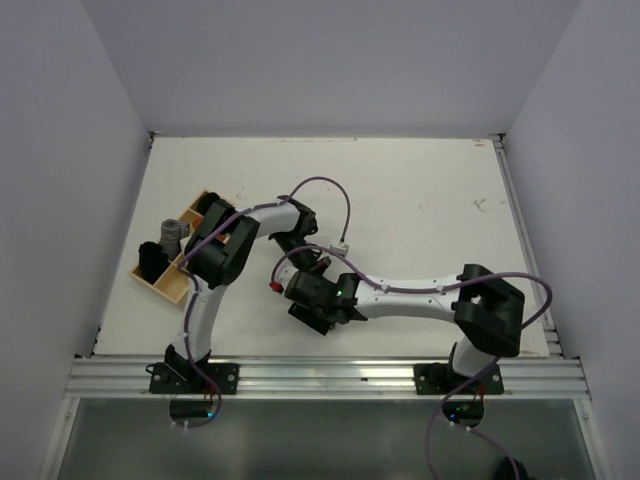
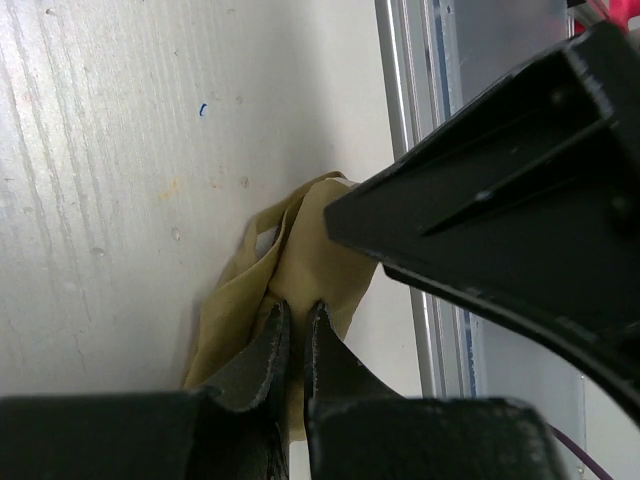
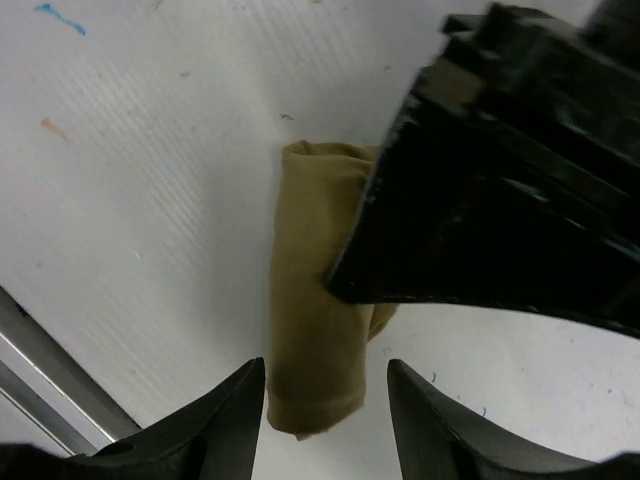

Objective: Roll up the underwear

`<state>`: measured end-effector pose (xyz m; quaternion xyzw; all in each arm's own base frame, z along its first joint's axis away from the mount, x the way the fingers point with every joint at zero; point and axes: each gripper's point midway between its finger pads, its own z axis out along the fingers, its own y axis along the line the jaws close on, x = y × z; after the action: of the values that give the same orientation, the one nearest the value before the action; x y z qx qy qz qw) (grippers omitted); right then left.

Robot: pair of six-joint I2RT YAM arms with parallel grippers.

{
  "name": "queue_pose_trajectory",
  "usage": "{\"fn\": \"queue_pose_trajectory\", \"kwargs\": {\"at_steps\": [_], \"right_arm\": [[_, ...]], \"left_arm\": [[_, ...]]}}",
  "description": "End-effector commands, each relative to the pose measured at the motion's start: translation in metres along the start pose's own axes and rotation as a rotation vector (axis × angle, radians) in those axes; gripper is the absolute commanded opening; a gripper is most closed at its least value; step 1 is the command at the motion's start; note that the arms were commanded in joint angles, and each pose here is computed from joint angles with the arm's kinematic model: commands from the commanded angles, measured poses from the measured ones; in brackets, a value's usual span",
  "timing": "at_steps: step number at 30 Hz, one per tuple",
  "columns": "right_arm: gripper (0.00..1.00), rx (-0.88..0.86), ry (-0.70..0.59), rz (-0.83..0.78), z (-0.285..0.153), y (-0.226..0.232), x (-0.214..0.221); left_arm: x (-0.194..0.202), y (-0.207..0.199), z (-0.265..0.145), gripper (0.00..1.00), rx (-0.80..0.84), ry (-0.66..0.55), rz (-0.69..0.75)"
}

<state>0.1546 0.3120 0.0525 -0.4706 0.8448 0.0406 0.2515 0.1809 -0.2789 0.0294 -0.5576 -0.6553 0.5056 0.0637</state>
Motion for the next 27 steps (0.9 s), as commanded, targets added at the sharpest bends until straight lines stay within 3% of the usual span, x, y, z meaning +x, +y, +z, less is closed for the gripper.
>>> {"fn": "queue_pose_trajectory", "kwargs": {"at_steps": [1, 16, 27], "right_arm": [[0.56, -0.058, 0.021, -0.134, 0.003, 0.007, -0.009], [0.58, 0.035, 0.084, -0.058, 0.028, -0.015, -0.003], [0.61, -0.070, 0.059, 0.008, 0.037, -0.019, -0.008]], "left_arm": [[0.008, 0.032, 0.007, 0.00, -0.061, 0.045, 0.101], [0.007, 0.033, 0.005, 0.00, -0.063, 0.063, 0.093], [0.007, 0.034, 0.004, 0.00, -0.066, 0.067, 0.092]]}}
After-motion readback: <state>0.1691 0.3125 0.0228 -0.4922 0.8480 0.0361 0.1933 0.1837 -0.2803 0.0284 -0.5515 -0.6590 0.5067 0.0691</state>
